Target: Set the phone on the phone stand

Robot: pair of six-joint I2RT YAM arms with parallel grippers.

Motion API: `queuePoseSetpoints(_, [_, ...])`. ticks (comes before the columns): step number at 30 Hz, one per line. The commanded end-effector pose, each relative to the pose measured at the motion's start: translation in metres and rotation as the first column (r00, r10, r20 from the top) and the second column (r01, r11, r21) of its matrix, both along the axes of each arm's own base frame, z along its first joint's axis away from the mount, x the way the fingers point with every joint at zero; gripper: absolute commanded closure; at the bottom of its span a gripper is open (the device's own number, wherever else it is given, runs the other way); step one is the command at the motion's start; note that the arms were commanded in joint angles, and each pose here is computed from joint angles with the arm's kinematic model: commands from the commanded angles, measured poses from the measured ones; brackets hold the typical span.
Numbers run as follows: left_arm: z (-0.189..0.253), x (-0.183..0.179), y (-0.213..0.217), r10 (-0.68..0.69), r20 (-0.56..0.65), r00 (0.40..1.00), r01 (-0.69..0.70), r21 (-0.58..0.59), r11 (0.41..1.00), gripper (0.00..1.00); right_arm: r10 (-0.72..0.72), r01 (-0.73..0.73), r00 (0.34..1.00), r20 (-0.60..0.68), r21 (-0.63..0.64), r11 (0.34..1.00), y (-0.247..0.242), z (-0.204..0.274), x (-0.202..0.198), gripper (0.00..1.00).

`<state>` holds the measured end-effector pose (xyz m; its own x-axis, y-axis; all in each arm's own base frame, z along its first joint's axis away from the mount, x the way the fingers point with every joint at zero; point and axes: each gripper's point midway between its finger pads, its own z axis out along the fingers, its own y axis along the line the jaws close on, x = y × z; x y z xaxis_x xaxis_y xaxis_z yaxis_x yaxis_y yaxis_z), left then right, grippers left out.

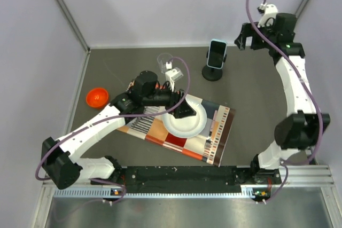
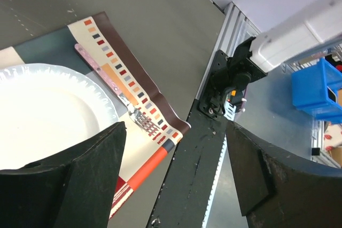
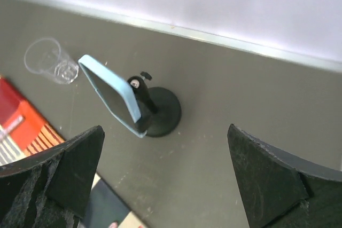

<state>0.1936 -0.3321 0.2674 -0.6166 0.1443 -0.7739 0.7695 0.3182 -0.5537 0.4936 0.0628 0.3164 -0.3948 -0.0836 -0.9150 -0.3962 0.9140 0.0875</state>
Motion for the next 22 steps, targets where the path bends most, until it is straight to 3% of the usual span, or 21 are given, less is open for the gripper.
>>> queuePoseSetpoints(1, [0.018,0.006,0.011,0.072,0.101,0.992,-0.070,-0.026,0.997,0.18,-0.339,0.330,0.939,0.048,0.140,0.934,-0.034,0.047,-0.069,0.01])
queuePoseSetpoints(5, [0.025,0.004,0.021,0.114,0.123,0.986,-0.109,-0.047,0.993,0.17,-0.358,0.356,0.933,-0.030,0.218,0.909,-0.022,0.016,-0.135,0.01])
queuePoseSetpoints(6, [0.028,0.003,0.022,0.121,0.131,0.984,-0.114,-0.055,0.992,0.17,-0.392,0.408,0.913,-0.116,0.238,0.881,-0.021,-0.017,-0.148,0.01])
queuePoseSetpoints(8, [0.032,0.001,0.028,0.144,0.148,0.979,-0.134,-0.077,0.988,0.17,-0.412,0.432,0.902,-0.131,0.313,0.846,-0.019,-0.020,-0.182,0.01])
queuePoseSetpoints(9, [0.034,0.000,0.030,0.153,0.153,0.976,-0.141,-0.086,0.986,0.17,-0.393,0.448,0.892,-0.224,0.319,0.835,-0.012,-0.053,-0.198,0.01])
queuePoseSetpoints(11, [0.036,-0.001,0.039,0.196,0.169,0.966,-0.179,-0.108,0.978,0.17,-0.352,0.401,0.915,-0.195,0.361,0.842,-0.005,-0.054,-0.231,0.01])
queuePoseSetpoints(12, [0.035,-0.002,0.042,0.208,0.172,0.963,-0.190,-0.116,0.975,0.16,-0.320,0.388,0.917,-0.238,0.346,0.854,0.000,-0.077,-0.249,0.01])
queuePoseSetpoints(16, [0.027,-0.006,0.056,0.272,0.160,0.949,-0.250,-0.143,0.957,0.16,-0.344,0.378,0.926,-0.156,0.379,0.844,-0.006,-0.079,-0.299,0.01])
queuePoseSetpoints(17, [0.032,-0.009,0.060,0.285,0.167,0.944,-0.258,-0.167,0.952,0.16,-0.342,0.341,0.937,-0.075,0.418,0.842,-0.006,-0.066,-0.315,0.01])
queuePoseSetpoints(22, [0.039,-0.013,0.072,0.334,0.171,0.927,-0.295,-0.216,0.931,0.14,-0.294,0.239,0.955,0.048,0.465,0.852,0.001,-0.049,-0.355,0.01])
